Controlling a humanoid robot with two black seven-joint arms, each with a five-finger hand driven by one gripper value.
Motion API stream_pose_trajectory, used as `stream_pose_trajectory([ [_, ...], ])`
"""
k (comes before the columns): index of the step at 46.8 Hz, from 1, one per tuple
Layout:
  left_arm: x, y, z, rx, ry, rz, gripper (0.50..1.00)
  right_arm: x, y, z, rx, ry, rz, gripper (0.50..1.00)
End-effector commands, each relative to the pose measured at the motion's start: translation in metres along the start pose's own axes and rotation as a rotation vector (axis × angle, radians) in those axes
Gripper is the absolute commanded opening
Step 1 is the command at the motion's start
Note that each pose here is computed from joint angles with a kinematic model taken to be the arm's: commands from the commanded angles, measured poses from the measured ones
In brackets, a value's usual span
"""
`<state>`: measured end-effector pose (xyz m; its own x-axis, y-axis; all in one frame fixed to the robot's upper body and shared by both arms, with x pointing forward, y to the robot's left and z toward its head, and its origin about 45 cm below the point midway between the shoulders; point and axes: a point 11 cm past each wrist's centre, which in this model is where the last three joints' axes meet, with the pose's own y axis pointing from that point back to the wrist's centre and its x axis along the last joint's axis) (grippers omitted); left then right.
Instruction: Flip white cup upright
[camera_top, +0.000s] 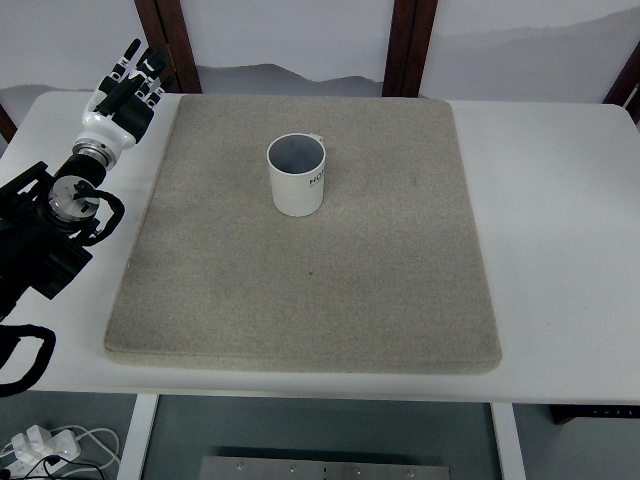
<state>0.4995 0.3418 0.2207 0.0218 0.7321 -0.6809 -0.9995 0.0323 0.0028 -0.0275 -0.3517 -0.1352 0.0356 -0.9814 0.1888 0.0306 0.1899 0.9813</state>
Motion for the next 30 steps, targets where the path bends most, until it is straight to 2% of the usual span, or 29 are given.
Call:
stream_pose_trajectory([
  [1, 0.0, 0.0, 0.0, -0.002, 0.001, 0.001, 0.994, 0.0, 0.0, 0.0, 0.0, 0.0, 0.0, 0.952],
  [30, -0.028, -0.016, 0.019, -0.044, 0.007, -0.046, 0.994, 0.0, 0.0, 0.003, -0.006, -0.002, 0.002, 0.952],
])
